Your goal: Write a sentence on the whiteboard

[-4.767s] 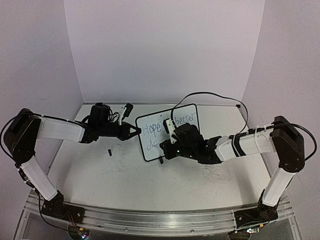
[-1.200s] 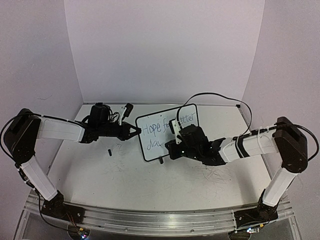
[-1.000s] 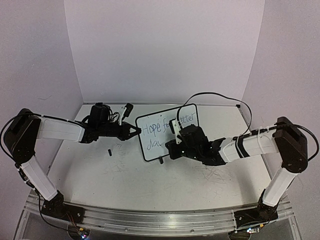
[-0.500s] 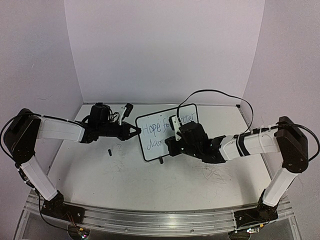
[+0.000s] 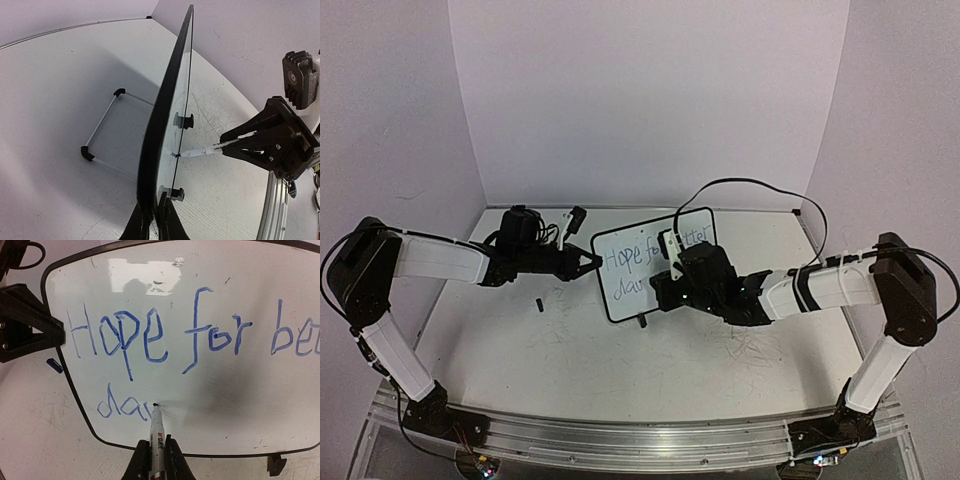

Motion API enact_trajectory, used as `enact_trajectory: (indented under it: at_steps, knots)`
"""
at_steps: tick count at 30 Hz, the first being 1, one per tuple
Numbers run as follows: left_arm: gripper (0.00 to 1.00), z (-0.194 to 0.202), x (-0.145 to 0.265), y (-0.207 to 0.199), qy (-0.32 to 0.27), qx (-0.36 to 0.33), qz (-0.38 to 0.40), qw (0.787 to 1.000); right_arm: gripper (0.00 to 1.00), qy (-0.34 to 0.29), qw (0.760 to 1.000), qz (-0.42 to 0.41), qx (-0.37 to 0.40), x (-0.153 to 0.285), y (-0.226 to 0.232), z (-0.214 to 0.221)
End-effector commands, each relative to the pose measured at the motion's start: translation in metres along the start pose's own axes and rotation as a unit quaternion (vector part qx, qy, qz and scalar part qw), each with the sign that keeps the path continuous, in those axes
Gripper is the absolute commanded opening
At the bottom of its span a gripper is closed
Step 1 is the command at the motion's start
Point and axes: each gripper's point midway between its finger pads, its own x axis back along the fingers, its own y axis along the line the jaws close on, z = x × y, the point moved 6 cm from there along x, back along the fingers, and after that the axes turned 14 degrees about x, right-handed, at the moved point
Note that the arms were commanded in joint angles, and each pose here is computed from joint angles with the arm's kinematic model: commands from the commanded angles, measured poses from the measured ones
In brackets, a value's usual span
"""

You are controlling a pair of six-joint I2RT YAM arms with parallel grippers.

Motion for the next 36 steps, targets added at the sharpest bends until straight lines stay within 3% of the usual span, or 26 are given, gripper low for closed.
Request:
enact_trajectory:
  at_steps: [1, 20, 36]
  knots:
    - [0.0, -0.007, 0.006, 0.005, -0.014, -0.025, -0.037, 0.999, 0.0, -0.011, 1.0, 0.017, -0.008, 0.0, -0.009, -0.006]
    - [0.0, -0.006, 0.007, 0.005, -0.014, -0.025, -0.038, 0.999, 0.0, 0.037, 0.999, -0.004, 0.001, -0.004, 0.001, 0.037]
    - [0.0, -0.006, 0.008, 0.005, -0.015, -0.021, -0.04, 0.999, 0.0, -0.001, 1.0, -0.025, -0.006, -0.011, 0.017, 0.005]
